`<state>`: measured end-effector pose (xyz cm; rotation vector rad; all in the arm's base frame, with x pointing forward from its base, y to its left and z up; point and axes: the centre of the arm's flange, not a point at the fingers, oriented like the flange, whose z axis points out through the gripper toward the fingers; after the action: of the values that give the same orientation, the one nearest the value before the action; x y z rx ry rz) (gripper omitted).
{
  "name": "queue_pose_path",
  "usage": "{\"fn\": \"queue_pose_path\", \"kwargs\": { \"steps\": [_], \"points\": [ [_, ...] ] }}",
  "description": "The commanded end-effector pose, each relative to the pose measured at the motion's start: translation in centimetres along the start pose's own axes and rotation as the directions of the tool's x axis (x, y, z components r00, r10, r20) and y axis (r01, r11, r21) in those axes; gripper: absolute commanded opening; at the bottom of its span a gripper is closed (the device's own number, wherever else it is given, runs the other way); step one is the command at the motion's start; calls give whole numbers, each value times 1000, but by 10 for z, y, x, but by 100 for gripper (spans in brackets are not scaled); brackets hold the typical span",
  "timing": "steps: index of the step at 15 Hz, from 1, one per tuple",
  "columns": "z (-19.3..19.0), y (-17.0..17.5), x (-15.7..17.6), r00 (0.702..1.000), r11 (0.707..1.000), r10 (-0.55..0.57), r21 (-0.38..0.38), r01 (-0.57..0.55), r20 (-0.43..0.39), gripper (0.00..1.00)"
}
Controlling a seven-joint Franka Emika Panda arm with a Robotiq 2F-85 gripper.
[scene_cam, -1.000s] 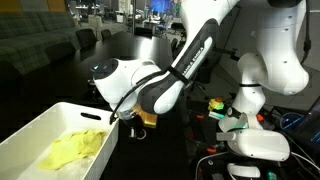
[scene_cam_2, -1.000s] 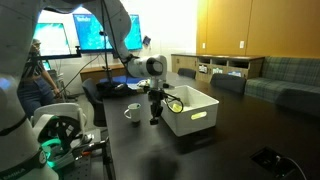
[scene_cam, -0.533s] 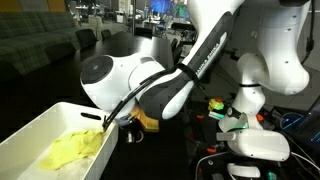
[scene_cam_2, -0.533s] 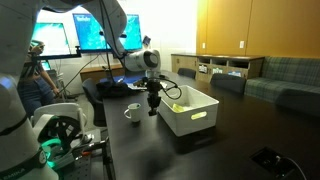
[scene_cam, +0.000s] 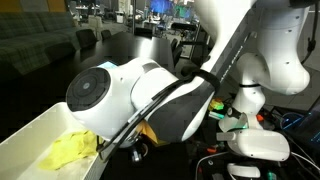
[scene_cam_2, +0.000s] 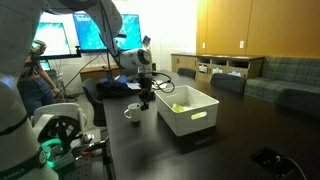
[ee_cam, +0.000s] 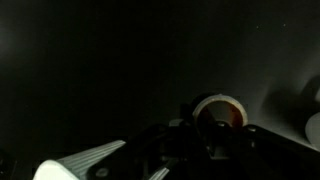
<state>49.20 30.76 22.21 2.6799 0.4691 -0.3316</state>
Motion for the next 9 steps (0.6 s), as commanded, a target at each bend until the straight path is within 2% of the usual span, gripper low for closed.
{"fn": "queue_pose_path", "kwargs": {
  "steps": [1,9],
  "points": [
    [-18,-25,12,994,994,-109,-9,109,-5,12],
    [-32,-76,19,968,968,-250,-15,250,-31,12]
  ]
}}
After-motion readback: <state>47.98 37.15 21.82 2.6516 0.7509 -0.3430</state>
